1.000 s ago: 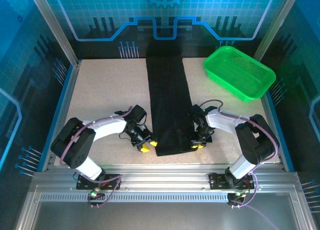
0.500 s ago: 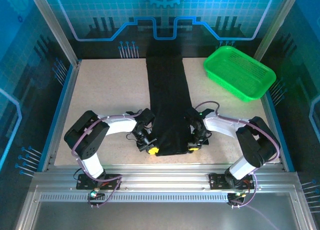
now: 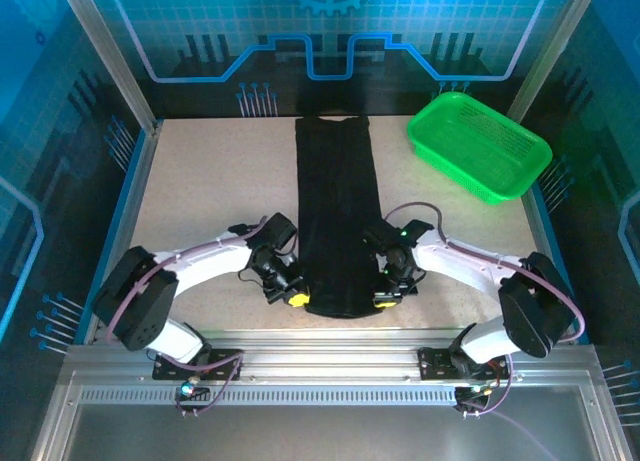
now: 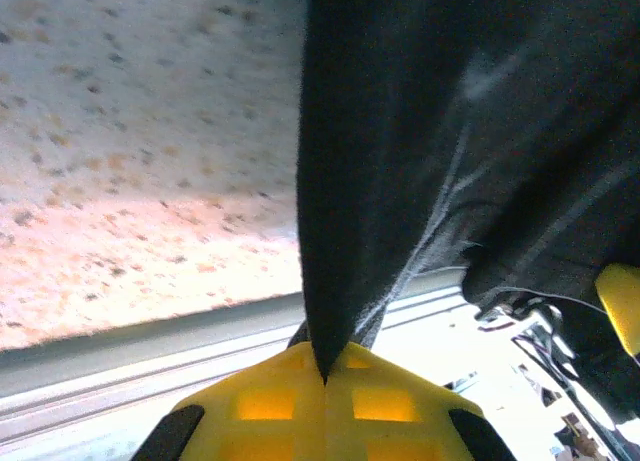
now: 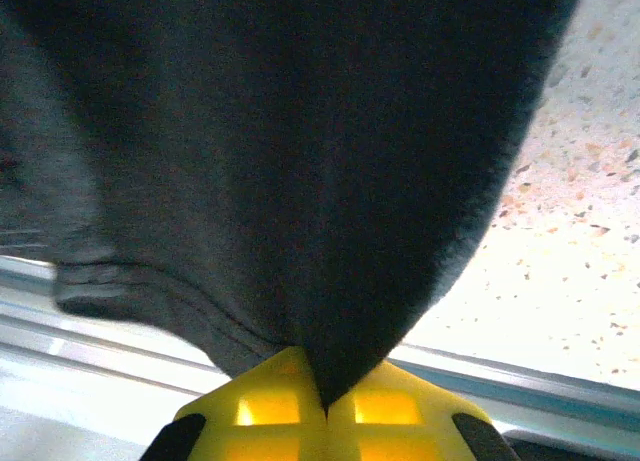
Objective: Fold and stack the t-shirts
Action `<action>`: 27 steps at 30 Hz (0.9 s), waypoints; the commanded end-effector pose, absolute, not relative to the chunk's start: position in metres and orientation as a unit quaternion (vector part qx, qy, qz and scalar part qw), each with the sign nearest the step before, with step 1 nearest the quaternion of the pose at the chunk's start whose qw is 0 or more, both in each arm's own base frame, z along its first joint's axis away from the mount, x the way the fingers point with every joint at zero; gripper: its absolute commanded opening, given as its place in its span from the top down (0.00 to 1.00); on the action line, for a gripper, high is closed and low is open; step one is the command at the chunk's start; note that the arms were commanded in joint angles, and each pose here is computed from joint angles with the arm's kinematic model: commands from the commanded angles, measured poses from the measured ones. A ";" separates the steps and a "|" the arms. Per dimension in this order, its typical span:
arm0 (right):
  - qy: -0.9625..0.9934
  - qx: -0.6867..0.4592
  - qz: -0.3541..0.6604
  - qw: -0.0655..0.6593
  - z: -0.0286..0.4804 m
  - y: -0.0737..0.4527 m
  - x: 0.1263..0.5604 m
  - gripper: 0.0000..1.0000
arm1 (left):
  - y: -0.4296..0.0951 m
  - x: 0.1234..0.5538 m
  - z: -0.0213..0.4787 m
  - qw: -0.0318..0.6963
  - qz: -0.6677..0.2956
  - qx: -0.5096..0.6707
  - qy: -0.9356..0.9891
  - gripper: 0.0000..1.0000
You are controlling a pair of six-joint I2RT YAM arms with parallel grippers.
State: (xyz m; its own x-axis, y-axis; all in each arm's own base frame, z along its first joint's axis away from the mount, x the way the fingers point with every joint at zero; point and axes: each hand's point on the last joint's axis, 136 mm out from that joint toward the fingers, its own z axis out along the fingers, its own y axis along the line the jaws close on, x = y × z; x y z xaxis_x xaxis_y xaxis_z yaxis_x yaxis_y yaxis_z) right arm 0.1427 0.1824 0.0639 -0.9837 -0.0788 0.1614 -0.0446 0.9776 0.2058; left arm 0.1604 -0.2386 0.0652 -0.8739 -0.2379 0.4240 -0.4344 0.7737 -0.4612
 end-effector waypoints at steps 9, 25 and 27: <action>-0.990 -0.045 -0.131 -0.025 0.141 0.180 0.258 1.00 | -0.238 0.295 0.148 0.018 0.406 0.283 -0.869 1.00; -0.984 -0.080 -0.141 -0.073 0.127 0.184 0.436 1.00 | -0.217 0.452 0.127 -0.042 0.425 0.325 -0.844 1.00; -0.984 -0.091 -0.142 -0.065 0.118 0.182 0.445 1.00 | -0.214 0.463 0.124 -0.048 0.424 0.328 -0.843 1.00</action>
State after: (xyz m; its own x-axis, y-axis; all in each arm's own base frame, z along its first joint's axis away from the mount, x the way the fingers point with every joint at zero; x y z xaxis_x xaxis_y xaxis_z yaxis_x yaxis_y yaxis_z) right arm 0.4375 0.1912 0.1228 -0.9747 0.1835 -0.1279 0.1376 0.9428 0.3037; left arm 0.4437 -0.2175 0.1172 -0.7746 -0.5893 0.2296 -0.5422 0.4318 -0.7208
